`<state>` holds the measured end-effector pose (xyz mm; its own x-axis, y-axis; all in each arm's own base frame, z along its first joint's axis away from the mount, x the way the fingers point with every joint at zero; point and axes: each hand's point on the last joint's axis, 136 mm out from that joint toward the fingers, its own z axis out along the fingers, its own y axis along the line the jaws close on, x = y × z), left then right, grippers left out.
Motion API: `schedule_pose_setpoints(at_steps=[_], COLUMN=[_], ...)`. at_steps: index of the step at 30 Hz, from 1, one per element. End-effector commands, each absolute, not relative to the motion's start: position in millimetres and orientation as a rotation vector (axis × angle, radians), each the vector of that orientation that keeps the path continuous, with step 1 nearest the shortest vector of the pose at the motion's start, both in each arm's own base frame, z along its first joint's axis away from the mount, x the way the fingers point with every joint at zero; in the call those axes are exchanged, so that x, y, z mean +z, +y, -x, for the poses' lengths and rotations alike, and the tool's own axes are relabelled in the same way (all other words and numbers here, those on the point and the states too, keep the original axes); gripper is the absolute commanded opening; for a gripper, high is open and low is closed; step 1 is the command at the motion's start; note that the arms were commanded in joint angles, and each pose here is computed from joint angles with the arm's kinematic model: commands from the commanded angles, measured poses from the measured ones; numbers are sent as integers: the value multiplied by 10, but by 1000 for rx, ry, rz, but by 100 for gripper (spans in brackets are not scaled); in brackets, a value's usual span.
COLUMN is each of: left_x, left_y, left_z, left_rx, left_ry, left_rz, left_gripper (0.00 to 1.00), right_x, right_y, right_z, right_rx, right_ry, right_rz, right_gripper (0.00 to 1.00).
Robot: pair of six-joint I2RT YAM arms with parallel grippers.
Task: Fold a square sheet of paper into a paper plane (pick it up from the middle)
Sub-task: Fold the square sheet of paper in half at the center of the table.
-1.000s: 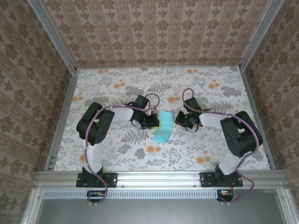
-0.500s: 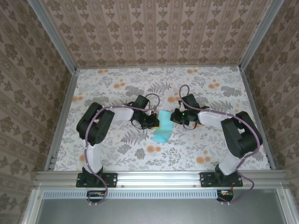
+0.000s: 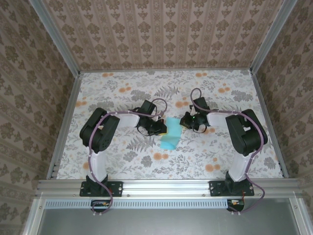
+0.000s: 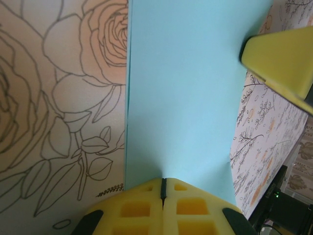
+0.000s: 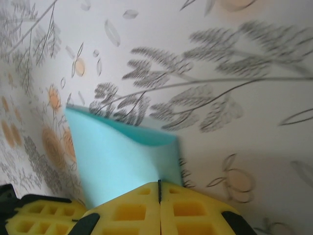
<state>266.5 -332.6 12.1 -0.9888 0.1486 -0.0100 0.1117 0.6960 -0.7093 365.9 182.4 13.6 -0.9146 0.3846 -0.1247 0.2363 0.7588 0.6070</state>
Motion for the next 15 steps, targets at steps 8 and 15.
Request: schedule_pose_setpoints(at_steps=[8,15], left_x=[-792,-791], left_y=[-2525,-2532], left_z=[-2074,-2083], left_rx=[554,554], left_ry=[-2837,-2839], left_rz=[17,20], left_gripper=[0,0], right_x=[606,388], right_y=[1577,2109], right_z=[-3804,-3715], right_rx=[760,920], right_ry=[2584,2675], right_rz=[-503,-393], right_gripper=[7,7])
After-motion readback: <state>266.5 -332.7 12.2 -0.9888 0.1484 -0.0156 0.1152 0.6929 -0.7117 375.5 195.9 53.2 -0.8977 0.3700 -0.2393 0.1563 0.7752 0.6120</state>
